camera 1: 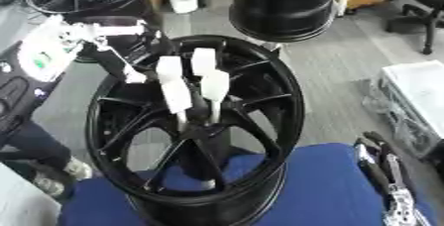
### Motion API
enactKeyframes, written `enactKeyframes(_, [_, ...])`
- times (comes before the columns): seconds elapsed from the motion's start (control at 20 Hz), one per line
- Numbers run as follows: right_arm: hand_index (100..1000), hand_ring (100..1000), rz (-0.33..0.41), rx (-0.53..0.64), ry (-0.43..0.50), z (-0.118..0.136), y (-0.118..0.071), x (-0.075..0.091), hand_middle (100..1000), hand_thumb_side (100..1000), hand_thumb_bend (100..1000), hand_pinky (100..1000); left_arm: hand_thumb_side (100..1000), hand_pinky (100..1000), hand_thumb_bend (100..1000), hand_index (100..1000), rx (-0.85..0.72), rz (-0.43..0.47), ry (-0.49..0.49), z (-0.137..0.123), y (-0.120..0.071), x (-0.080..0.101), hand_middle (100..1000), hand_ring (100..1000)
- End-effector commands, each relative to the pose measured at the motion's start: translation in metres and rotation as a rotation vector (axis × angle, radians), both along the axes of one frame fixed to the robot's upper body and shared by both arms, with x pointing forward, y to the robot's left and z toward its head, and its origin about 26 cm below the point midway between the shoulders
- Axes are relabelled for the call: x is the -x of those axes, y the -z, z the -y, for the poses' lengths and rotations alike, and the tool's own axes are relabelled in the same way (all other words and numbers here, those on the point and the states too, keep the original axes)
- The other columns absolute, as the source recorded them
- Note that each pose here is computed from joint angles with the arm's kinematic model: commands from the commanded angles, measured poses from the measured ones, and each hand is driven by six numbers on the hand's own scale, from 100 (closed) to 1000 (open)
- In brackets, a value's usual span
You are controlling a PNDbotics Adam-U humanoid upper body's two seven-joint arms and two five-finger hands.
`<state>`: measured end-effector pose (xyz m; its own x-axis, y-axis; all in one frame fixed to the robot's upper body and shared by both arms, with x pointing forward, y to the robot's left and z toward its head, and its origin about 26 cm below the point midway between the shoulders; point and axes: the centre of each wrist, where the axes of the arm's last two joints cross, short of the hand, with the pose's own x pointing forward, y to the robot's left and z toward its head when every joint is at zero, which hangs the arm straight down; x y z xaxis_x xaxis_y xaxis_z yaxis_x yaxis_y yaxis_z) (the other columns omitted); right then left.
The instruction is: Pull the pin out of the wheel hub.
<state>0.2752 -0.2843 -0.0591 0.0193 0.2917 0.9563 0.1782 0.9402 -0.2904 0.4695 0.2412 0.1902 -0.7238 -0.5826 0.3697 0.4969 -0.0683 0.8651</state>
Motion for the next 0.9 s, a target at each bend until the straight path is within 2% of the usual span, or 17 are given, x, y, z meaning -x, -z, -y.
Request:
enactKeyframes(0.05, [868,847,0.017,0.019,-0.009,0.004,-0.006,-0.004,983,627,100,715,100,745,285,837,-0.158,0.015,0.237,-0.002,-0.008,-0.001,707,924])
enactKeyframes(0.25, [868,846,0.018,0.018,-0.011,0.003,-0.006,-0.004,983,632,100,715,100,732,283,825,-0.159,0.007,0.243,0.002,-0.003,-0.002,672,898])
enactKeyframes(0.55, [868,846,0.018,0.017,-0.011,0.003,-0.006,-0.004,983,630,100,715,100,732,286,825,-0.161,0.007,0.248,0.003,-0.002,-0.003,672,898])
enactKeyframes(0.75, [868,847,0.018,0.017,-0.011,0.003,-0.006,-0.005,983,634,100,715,100,698,294,801,-0.178,0.002,0.255,0.006,0.002,-0.003,632,855])
enactKeyframes(0.9, [868,846,0.019,0.017,-0.011,0.003,-0.006,-0.005,983,634,100,715,100,666,269,748,-0.180,0.003,0.256,0.007,0.003,-0.003,571,806])
